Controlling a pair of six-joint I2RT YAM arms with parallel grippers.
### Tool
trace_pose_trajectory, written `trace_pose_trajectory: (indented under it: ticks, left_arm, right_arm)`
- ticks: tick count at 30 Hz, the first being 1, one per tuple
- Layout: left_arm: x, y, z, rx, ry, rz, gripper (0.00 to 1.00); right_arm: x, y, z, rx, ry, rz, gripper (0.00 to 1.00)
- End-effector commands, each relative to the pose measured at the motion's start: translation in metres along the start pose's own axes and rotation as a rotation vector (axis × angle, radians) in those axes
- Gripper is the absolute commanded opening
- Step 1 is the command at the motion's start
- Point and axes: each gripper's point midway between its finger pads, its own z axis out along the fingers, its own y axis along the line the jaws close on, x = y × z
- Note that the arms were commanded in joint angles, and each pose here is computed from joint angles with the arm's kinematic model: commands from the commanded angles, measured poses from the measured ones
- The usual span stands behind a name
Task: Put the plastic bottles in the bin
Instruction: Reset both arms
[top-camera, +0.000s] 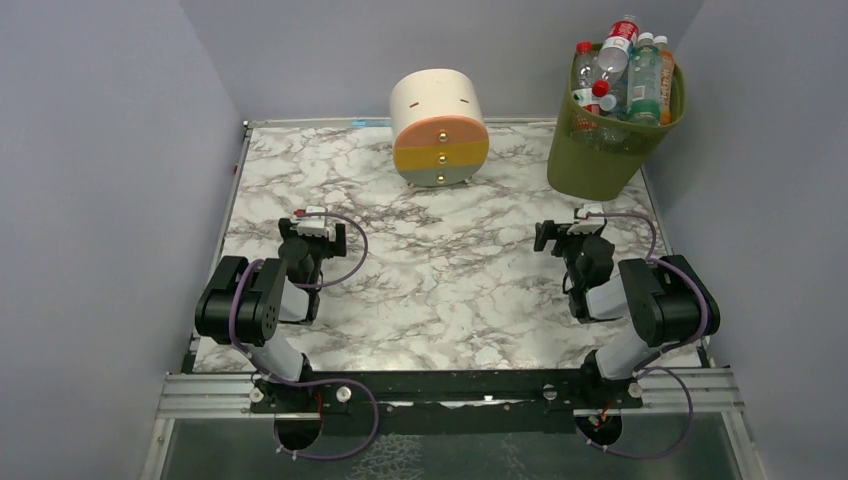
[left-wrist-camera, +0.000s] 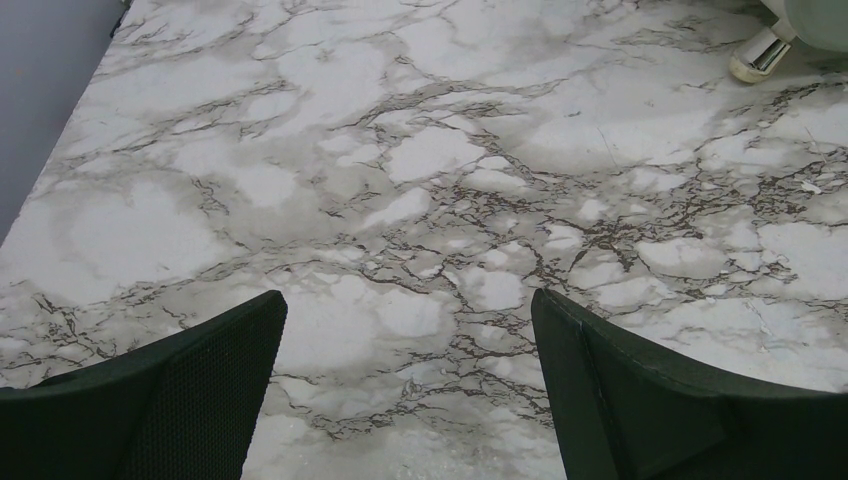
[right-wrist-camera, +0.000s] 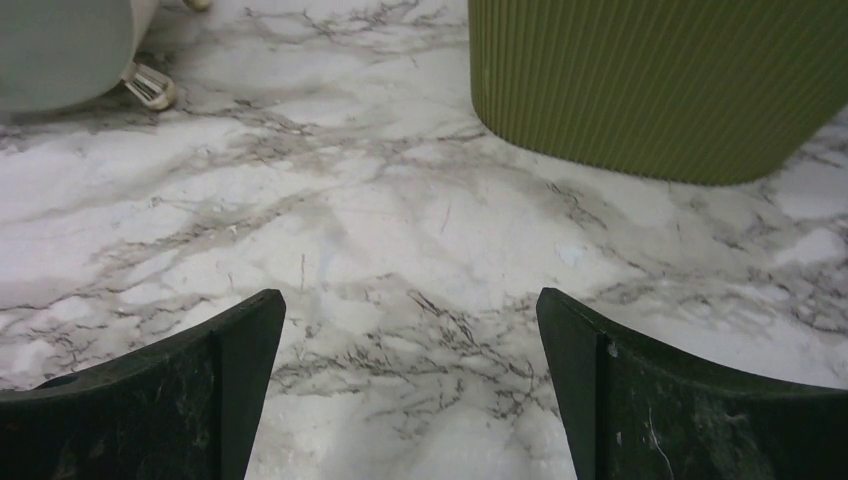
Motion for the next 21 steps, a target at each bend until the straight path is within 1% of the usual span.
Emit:
trace_pose_trajectory:
  ticks: [1, 2, 5, 8, 21]
  left_arm:
    - [-0.0082, 0.0004, 0.004, 0.006, -0.031, -0.003, 0.99]
    - [-0.0086, 0.0004, 0.0044, 0.006, -0.032, -0.004, 0.99]
    - [-0.009, -0.0002, 0.0051, 0.011, -0.033, 0.001, 0.99]
    - [-0.0084, -0.0003, 0.005, 0.011, -0.03, 0.001, 0.99]
    - [-0.008, -0.0004, 0.0059, 0.012, -0.027, 0.001, 0.99]
  right_arm:
    - [-0.0083, 0.0144, 0.0085, -0.082, -0.012, -0.042, 1.0]
    - [-0.0122, 0.0144, 0.0087, -0.08, -0.038, -0.039, 0.99]
    - [-0.0098, 0.0148, 0.0088, -0.083, -0.013, -0.042, 1.0]
    - [-0.0124, 0.0145, 0.0089, -0.082, -0.035, -0.042, 1.0]
    - [-0.0107, 0.0147, 0.0093, -0.083, -0.025, -0.043, 1.0]
